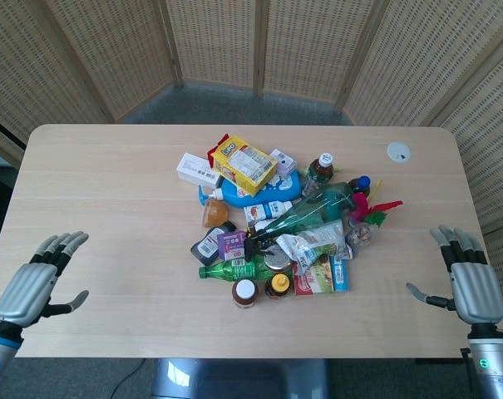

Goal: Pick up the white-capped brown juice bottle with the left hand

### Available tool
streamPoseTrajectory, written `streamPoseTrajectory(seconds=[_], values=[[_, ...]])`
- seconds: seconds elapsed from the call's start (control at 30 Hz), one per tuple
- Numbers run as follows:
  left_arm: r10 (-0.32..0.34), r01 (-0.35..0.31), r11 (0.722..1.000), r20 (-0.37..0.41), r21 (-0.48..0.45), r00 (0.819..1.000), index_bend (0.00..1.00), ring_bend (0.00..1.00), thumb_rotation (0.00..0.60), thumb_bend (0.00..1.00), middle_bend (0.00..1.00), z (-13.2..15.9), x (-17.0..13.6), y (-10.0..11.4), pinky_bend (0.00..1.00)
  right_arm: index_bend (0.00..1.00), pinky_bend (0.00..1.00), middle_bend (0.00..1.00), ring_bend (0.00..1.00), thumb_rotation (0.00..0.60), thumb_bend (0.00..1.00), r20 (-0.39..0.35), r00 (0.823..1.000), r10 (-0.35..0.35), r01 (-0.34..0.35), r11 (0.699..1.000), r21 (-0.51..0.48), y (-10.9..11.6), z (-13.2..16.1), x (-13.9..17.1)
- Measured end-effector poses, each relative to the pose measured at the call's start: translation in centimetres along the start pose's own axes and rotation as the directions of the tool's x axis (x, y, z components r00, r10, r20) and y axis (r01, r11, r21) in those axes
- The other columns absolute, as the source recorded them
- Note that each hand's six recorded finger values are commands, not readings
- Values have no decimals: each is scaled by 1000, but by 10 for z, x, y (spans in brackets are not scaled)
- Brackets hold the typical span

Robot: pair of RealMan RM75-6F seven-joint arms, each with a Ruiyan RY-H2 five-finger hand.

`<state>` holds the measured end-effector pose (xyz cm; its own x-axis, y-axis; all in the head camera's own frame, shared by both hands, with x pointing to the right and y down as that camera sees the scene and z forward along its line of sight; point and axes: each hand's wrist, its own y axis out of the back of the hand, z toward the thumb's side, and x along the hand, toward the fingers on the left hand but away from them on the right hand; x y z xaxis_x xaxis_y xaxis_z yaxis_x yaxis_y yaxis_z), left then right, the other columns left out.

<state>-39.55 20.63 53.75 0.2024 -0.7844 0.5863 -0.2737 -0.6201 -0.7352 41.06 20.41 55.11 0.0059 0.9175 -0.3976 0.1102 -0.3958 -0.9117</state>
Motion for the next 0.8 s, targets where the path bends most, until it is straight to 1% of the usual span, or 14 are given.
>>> streamPoseTrajectory(seconds=[0.07,0.17,0.3,0.4,0.57,0.67,0.8], values=[[-26,26,1000,5,-12,1000,0,0,600,349,0,0,2,-5,0,0,0,0,0,391,182,-1,1000,3,-3,1000,2,0,2,-1],[-83,84,996,20,-31,996,0,0,600,350,0,1,7,-18,0,0,0,0,0,391,182,-2,1000,6,-6,1000,7,-1,3,-1],[-169,174,981,64,-86,983,0,0,600,350,0,10,14,-41,0,0,0,0,0,389,182,6,1000,3,-3,1000,13,2,3,0],[-213,227,963,107,-142,971,0,0,600,349,0,20,21,-56,0,0,0,0,0,392,180,16,1000,-1,1,1000,16,4,1,2],[-240,274,939,178,-208,954,0,0,600,348,0,40,36,-81,0,0,0,0,0,391,182,28,1000,-7,7,1000,21,7,-2,4],[-257,312,914,222,-261,940,0,0,600,343,0,57,46,-97,0,0,0,0,0,393,180,37,999,-13,12,1000,22,10,-4,6],[-278,363,870,277,-334,920,0,0,600,337,0,80,58,-120,0,0,0,0,0,391,182,51,998,-19,17,999,28,13,-9,9]])
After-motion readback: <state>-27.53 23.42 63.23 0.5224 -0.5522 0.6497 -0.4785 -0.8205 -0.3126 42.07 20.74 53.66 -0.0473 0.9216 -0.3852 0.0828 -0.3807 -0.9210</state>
